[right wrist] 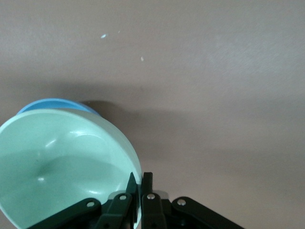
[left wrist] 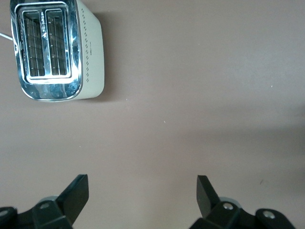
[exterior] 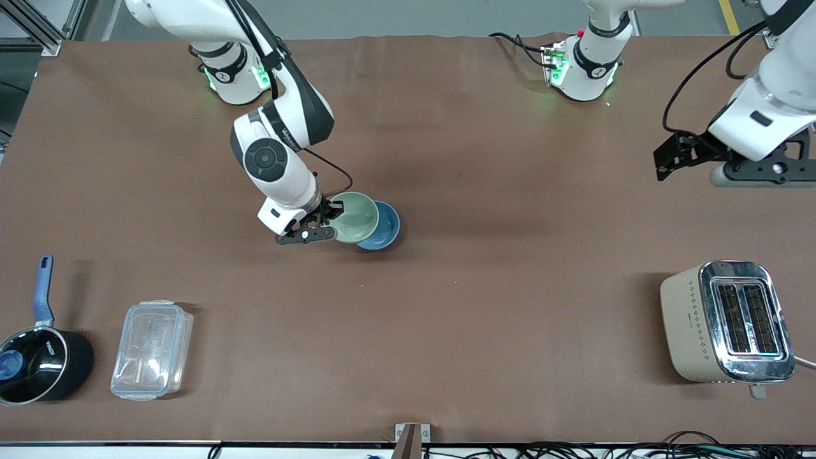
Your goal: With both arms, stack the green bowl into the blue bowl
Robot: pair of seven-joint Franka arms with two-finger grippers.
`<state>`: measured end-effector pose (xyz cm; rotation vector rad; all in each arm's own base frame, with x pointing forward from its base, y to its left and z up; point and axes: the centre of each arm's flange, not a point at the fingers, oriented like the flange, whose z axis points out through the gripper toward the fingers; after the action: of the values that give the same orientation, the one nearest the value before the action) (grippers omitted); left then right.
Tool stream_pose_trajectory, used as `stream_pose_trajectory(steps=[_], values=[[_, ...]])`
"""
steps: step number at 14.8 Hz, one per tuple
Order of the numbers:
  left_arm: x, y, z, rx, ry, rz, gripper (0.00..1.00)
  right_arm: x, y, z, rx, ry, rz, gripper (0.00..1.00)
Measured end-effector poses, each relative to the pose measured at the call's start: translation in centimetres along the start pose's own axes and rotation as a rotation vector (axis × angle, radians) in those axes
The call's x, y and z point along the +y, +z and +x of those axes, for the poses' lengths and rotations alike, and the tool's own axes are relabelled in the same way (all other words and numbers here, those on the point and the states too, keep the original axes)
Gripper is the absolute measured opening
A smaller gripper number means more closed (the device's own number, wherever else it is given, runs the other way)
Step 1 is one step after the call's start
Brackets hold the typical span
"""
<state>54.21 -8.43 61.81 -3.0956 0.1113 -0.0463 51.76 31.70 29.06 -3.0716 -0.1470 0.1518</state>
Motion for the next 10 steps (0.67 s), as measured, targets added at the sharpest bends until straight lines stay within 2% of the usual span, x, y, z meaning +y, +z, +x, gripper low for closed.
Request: stream_pose_trajectory(steps=[3,10], values=[[-0.2,-0.3,-0.9,0.000,0.009,-0.007,1.00,-1.6,0.8,-0.6,-0.013,0.015,0.044,0.04],[0.1,-0.5,-1.0,0.002,0.008,-0.030,1.00,-2.7,1.2,-1.1,-0.018,0.000,0.045,0.04]])
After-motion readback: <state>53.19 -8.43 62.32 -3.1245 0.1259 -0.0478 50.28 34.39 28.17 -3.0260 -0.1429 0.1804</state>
